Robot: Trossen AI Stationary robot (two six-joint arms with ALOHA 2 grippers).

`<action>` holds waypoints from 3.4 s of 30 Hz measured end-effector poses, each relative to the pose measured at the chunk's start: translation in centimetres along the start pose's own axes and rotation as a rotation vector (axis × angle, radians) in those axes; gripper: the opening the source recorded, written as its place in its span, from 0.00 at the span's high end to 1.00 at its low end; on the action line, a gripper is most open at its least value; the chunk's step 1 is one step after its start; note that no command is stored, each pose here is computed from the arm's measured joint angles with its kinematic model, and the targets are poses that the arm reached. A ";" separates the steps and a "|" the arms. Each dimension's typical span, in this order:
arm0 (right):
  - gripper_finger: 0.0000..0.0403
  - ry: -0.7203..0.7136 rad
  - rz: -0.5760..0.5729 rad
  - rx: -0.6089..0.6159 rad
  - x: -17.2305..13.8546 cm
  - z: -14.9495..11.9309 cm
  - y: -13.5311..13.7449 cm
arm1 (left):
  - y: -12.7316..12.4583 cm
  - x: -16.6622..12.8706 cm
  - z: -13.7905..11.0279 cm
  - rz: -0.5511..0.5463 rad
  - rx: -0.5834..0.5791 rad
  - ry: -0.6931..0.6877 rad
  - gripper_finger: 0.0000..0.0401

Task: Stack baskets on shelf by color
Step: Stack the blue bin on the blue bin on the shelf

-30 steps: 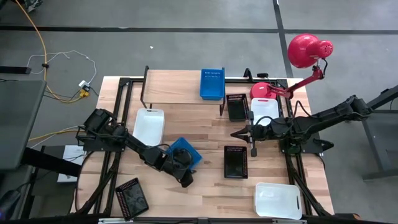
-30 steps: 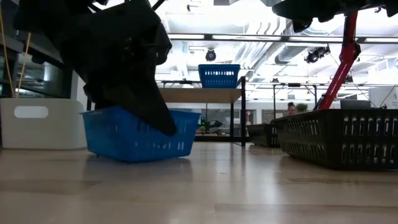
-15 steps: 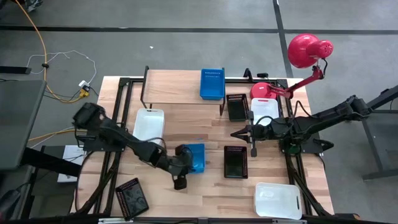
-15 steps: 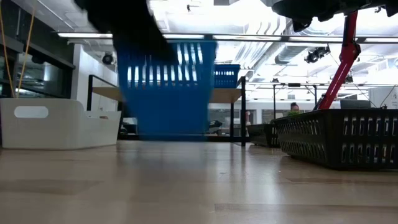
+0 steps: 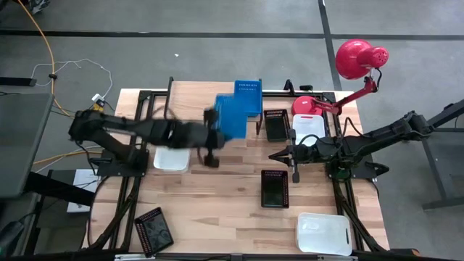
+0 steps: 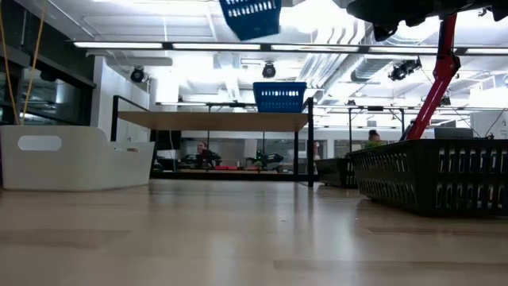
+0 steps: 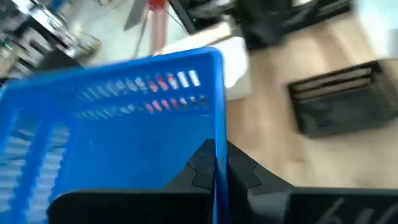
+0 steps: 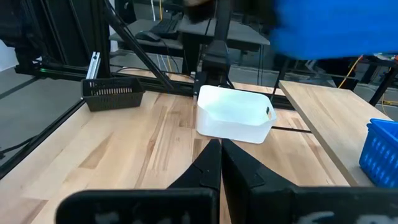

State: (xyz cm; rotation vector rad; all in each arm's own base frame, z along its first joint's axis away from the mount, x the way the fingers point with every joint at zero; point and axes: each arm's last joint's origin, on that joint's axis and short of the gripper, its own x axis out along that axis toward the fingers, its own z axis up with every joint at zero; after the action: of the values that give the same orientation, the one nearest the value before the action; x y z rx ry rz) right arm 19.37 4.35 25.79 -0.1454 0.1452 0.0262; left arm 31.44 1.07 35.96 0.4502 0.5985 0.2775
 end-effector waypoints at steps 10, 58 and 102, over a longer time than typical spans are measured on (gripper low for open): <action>1.00 0.005 0.001 -0.027 0.0 0.0 0.0 | 7.3 7.0 -3.3 0.019 0.004 0.032 1.00; 1.00 0.016 0.002 -0.007 0.0 -0.2 0.0 | 11.7 12.5 -8.3 -0.004 0.123 0.053 1.00; 1.00 0.015 0.002 -0.007 0.0 -0.2 0.0 | 7.6 12.3 -6.1 0.026 0.089 0.120 0.90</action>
State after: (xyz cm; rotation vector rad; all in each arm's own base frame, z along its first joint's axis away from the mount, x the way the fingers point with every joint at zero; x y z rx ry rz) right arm 19.35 4.34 25.64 -0.1527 0.1607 0.0274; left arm 36.68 14.30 29.26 0.5298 0.7252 0.3050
